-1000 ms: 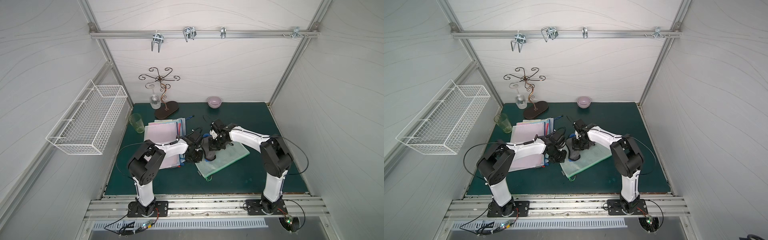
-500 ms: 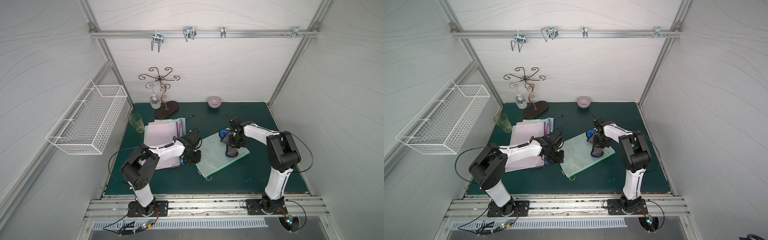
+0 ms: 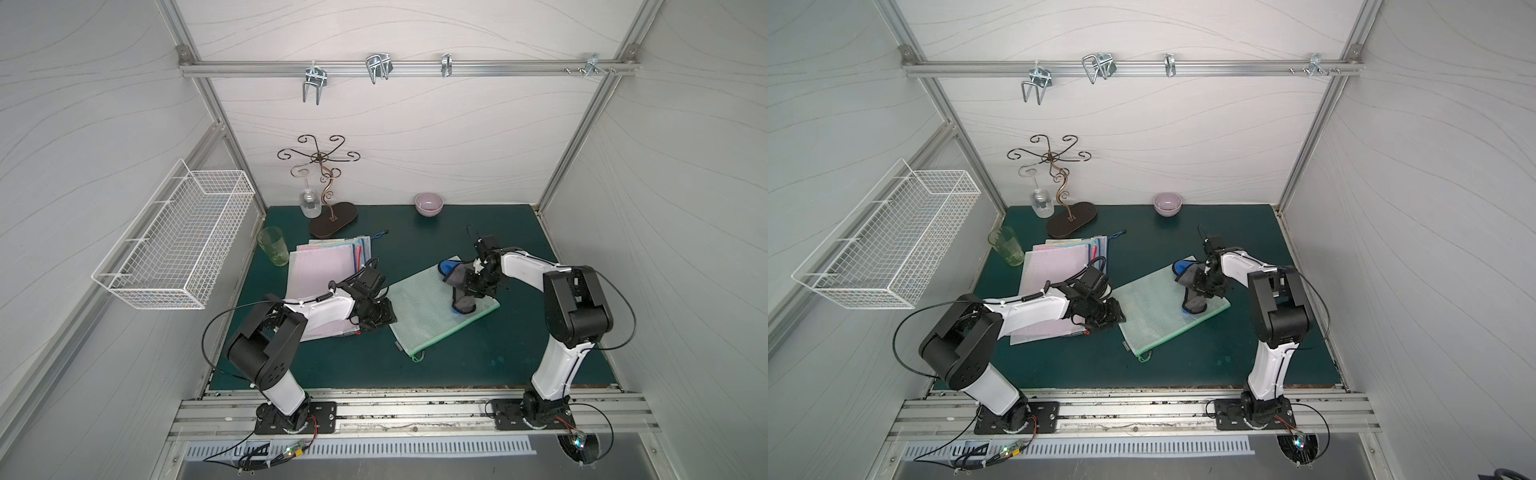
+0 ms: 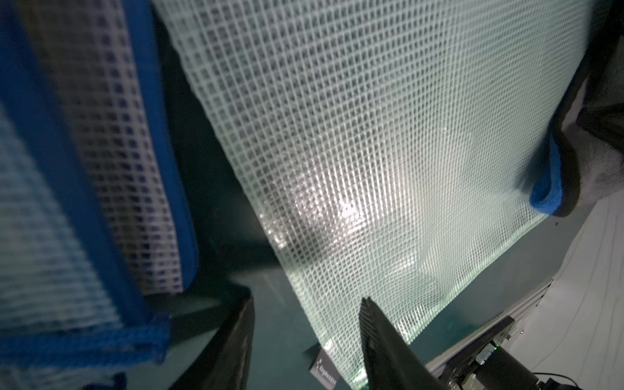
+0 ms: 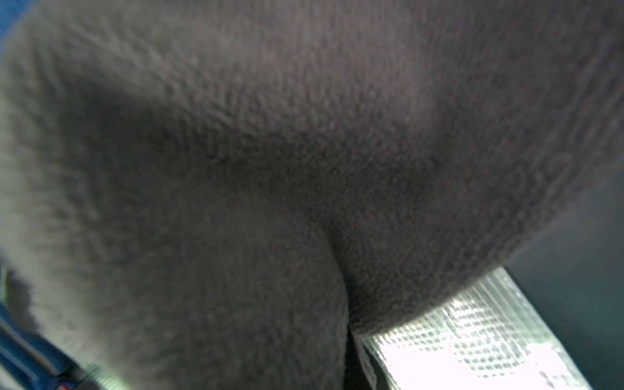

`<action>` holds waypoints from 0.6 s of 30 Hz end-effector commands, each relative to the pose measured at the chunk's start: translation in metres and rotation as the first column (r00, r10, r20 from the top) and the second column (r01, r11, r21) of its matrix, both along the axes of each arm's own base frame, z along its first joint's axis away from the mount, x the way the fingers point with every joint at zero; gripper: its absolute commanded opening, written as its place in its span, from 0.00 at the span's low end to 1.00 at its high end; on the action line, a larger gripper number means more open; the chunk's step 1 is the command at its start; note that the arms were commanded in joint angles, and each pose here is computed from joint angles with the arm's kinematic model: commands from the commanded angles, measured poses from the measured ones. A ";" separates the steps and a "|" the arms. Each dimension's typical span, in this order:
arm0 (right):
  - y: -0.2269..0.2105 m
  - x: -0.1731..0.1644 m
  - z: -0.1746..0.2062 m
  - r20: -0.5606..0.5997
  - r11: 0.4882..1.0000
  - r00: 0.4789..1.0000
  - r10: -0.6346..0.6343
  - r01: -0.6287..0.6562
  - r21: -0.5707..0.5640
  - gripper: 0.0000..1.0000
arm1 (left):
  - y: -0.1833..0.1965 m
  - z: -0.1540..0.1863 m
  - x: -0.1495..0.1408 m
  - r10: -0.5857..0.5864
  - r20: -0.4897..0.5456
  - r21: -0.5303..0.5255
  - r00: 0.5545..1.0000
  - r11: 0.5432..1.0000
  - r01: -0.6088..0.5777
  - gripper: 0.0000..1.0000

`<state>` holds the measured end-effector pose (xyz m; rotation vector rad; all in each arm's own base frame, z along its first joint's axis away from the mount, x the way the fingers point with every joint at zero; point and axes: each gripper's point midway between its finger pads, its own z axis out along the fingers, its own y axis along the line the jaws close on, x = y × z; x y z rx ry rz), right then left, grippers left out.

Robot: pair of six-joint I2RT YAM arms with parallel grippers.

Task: Wipe the document bag
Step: Wipe the dirt from the document bag, then adjust the document bag at the center of the board.

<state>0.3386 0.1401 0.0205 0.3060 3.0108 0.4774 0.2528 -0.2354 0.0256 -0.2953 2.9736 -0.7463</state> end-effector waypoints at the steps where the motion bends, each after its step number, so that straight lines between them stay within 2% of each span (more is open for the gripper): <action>1: 0.009 -0.039 -0.021 -0.153 0.997 0.988 0.009 0.002 0.071 0.00 | 0.000 -0.005 0.012 0.046 -0.005 0.025 0.999 0.999 -0.046 0.53; 7: 0.012 -0.038 -0.019 -0.155 0.993 0.988 -0.013 0.030 0.110 0.00 | -0.003 -0.031 0.014 0.090 -0.081 0.041 0.993 0.995 -0.087 0.54; 18: 0.015 -0.042 -0.024 -0.163 0.992 0.987 -0.015 0.035 0.121 0.00 | -0.015 -0.042 0.027 0.102 -0.086 0.012 0.991 0.995 -0.101 0.47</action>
